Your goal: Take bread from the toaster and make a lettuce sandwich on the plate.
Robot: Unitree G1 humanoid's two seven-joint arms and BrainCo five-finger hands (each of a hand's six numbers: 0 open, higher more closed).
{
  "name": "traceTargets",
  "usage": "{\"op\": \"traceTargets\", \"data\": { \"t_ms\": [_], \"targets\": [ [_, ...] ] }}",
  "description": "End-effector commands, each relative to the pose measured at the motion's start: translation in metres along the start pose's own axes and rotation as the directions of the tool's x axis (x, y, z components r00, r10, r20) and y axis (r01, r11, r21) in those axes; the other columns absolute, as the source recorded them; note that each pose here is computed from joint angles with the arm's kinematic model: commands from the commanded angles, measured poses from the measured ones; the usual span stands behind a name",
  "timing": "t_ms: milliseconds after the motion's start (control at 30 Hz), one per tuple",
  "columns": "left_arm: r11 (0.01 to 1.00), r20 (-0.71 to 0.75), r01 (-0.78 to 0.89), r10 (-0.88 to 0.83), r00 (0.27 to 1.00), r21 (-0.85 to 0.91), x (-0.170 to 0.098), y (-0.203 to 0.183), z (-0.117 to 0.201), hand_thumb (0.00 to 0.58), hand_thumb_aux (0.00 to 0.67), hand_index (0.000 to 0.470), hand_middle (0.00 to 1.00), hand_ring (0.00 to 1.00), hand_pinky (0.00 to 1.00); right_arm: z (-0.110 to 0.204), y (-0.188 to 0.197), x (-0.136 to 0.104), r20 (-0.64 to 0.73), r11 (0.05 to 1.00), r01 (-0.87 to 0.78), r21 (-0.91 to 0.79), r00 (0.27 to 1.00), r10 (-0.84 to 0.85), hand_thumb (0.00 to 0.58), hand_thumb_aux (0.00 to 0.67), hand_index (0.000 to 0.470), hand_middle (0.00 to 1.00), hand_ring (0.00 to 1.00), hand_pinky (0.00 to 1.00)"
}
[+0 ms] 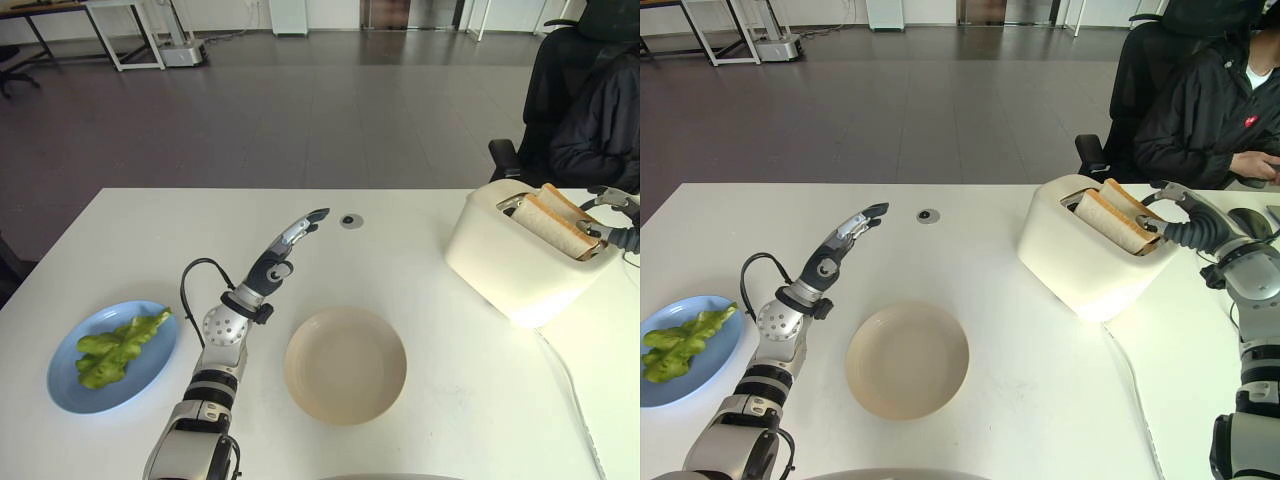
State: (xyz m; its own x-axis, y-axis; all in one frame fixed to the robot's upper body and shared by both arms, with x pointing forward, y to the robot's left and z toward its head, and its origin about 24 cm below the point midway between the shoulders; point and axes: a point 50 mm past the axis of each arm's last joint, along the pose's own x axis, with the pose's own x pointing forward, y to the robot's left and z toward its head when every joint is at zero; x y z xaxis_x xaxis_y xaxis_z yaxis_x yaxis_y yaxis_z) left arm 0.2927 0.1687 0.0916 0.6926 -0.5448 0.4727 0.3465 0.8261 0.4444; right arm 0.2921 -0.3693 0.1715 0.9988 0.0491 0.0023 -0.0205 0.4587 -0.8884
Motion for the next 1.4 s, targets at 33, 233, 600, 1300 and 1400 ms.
{"op": "traceTargets", "data": {
  "t_ms": [33, 233, 600, 1300, 1400],
  "targets": [
    [1.000, -0.001, 0.009, -0.009, 1.000, 0.000, -0.001, -0.001, 0.000, 0.000, 0.000, 0.000, 0.00, 0.00, 0.00, 0.004, 0.006, 0.003, 0.023, 0.999, -0.037, 0.001, 0.999, 0.037, 0.478, 0.389, 0.273, 0.00, 0.00, 0.00],
    [1.000, 0.002, 0.009, -0.009, 1.000, 0.002, -0.001, 0.000, 0.001, 0.000, 0.000, 0.000, 0.00, 0.00, 0.00, 0.007, 0.009, 0.004, 0.038, 0.999, -0.049, -0.001, 0.998, 0.049, 0.575, 0.607, 0.426, 0.00, 0.00, 0.00],
    [1.000, 0.023, -0.016, 0.015, 1.000, 0.022, 0.000, 0.010, 0.007, 0.000, 0.000, 0.000, 0.00, 0.00, 0.00, 0.036, -0.035, 0.003, 0.180, 0.980, 0.180, 0.084, 0.965, -0.192, 0.580, 0.670, 0.470, 0.00, 0.00, 0.00],
    [0.720, -0.828, 0.490, 0.210, 0.520, 0.491, -0.178, 0.150, 0.081, 0.000, 0.000, 0.000, 0.00, 0.00, 0.00, 0.214, 0.129, -0.030, 0.884, 0.939, -0.315, -0.136, 0.389, 0.258, 0.580, 0.670, 0.470, 0.00, 0.00, 0.00],
    [0.689, -0.860, 0.529, 0.298, 0.415, 0.494, -0.188, 0.162, 0.080, 0.000, 0.000, 0.000, 0.00, 0.00, 0.00, 0.223, 0.156, -0.021, 0.892, 0.950, -0.295, -0.105, 0.394, 0.221, 0.580, 0.670, 0.470, 0.00, 0.00, 0.00]
  ]
}}
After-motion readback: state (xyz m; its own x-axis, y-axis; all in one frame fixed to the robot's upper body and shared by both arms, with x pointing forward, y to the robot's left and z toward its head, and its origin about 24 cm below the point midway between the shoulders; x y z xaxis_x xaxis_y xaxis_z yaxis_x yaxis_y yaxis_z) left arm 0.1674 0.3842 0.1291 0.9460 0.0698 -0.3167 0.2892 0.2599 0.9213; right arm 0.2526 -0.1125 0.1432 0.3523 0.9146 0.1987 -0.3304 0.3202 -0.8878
